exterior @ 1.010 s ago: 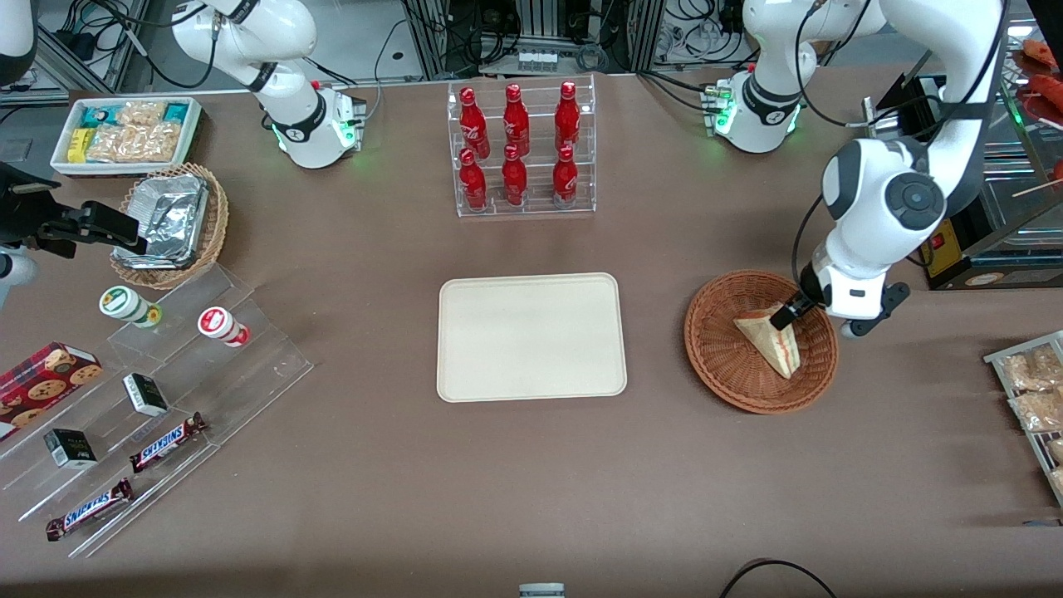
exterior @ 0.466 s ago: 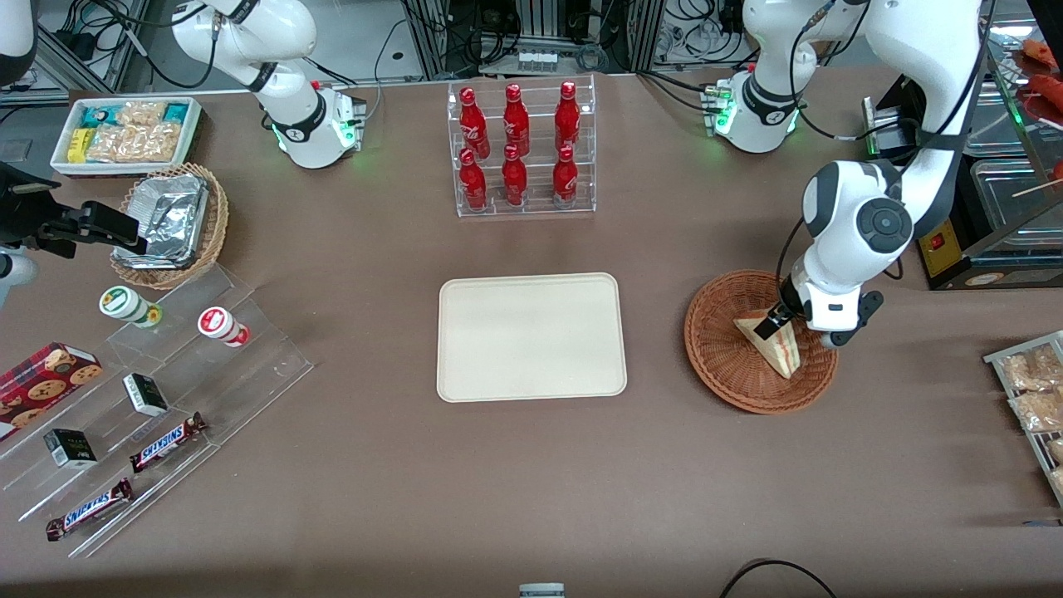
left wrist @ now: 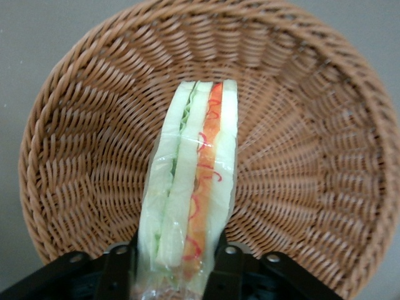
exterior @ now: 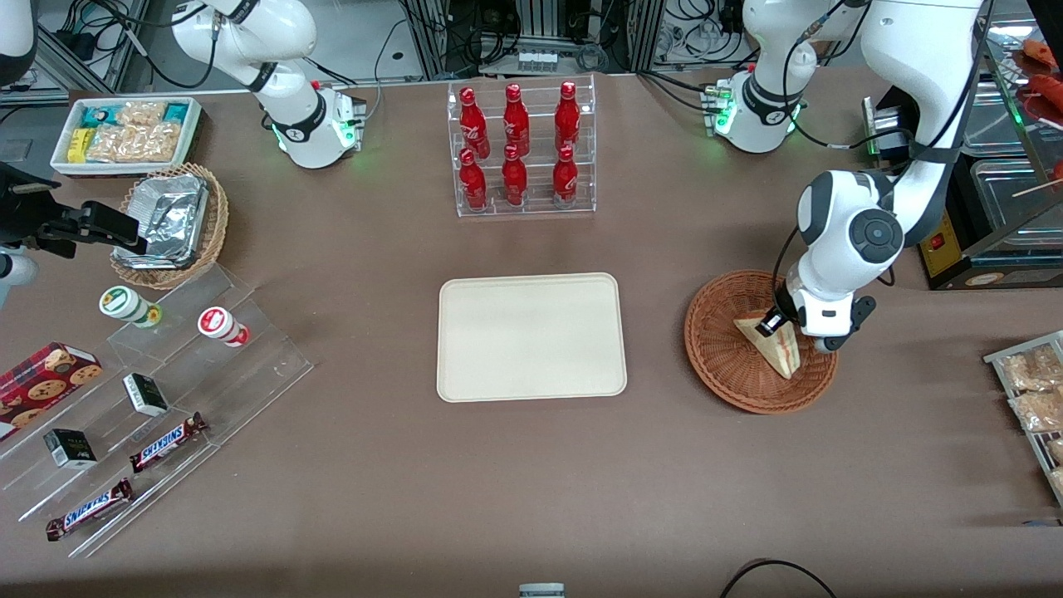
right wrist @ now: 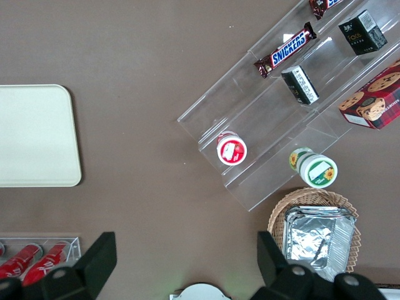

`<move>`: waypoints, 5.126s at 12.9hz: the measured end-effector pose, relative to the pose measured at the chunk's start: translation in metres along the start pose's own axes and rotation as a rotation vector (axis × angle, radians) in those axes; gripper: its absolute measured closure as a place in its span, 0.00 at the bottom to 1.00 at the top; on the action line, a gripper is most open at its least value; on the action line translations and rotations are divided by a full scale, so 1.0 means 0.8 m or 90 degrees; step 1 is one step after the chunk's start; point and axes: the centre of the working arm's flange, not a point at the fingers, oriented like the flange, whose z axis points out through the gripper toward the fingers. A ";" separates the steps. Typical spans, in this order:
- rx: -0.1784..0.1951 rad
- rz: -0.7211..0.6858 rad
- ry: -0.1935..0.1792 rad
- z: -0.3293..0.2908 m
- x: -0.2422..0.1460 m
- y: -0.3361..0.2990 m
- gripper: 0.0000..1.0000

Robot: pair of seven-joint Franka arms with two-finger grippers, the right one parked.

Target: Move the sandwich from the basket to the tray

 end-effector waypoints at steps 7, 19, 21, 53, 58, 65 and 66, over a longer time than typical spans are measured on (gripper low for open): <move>0.033 0.107 -0.033 -0.110 0.014 0.077 0.85; 0.048 0.277 -0.020 -0.039 -0.288 0.329 0.85; 0.044 0.284 -0.025 -0.025 -0.337 0.352 0.85; 0.078 0.292 0.018 -0.180 -0.225 0.349 0.00; 0.115 0.368 -0.012 -0.186 -0.119 0.264 0.00; 0.084 0.519 -0.065 -0.267 -0.026 0.135 0.00; 0.086 0.528 -0.069 -0.282 -0.016 0.118 0.00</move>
